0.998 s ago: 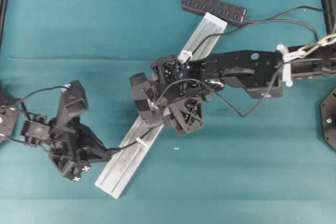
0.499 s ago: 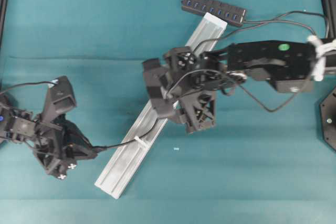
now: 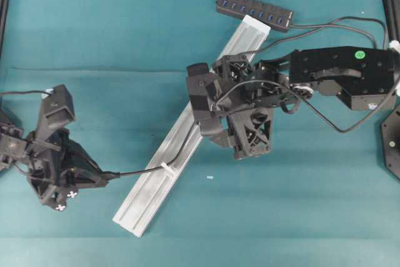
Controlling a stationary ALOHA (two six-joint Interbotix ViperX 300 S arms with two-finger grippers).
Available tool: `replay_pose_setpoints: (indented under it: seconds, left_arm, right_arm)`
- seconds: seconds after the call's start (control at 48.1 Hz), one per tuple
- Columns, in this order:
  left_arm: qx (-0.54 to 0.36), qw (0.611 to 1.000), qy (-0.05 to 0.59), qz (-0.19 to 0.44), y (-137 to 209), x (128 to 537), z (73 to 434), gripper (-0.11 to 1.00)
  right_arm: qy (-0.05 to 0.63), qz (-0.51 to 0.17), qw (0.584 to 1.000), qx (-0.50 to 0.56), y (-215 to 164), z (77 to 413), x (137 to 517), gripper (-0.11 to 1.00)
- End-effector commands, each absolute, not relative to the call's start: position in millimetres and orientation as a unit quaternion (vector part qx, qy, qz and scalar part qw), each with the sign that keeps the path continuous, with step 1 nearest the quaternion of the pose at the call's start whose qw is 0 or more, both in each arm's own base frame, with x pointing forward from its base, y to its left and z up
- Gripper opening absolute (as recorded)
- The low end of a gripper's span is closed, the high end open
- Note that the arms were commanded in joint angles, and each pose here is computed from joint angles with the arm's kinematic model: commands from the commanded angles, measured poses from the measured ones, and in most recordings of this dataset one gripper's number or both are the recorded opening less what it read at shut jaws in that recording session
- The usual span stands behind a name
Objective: Pass the USB cable through three rings with both arms.
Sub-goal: 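Open the right gripper and pull the cable through with the left gripper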
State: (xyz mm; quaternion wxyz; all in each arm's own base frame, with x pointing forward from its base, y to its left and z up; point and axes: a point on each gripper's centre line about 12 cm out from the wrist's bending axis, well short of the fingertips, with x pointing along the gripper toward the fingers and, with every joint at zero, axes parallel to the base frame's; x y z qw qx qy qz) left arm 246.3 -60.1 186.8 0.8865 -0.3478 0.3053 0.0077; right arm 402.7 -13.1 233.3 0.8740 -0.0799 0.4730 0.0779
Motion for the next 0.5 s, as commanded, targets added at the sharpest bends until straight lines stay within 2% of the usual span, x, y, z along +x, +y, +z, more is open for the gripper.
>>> replay_pose_setpoints:
  seconds: [0.0,0.478]
  left_arm:
    - [-0.353,0.895,0.273,-0.011,-60.9,244.4,206.6,0.09]
    - [-0.356,0.896,0.267,-0.011,-59.9,245.6,210.0,0.09]
  right_arm:
    - [0.463,0.075,0.879,-0.079,-12.2,238.6,404.3,0.79]
    - [0.442,0.069,0.891,-0.08,-13.1,241.3,409.7,0.79]
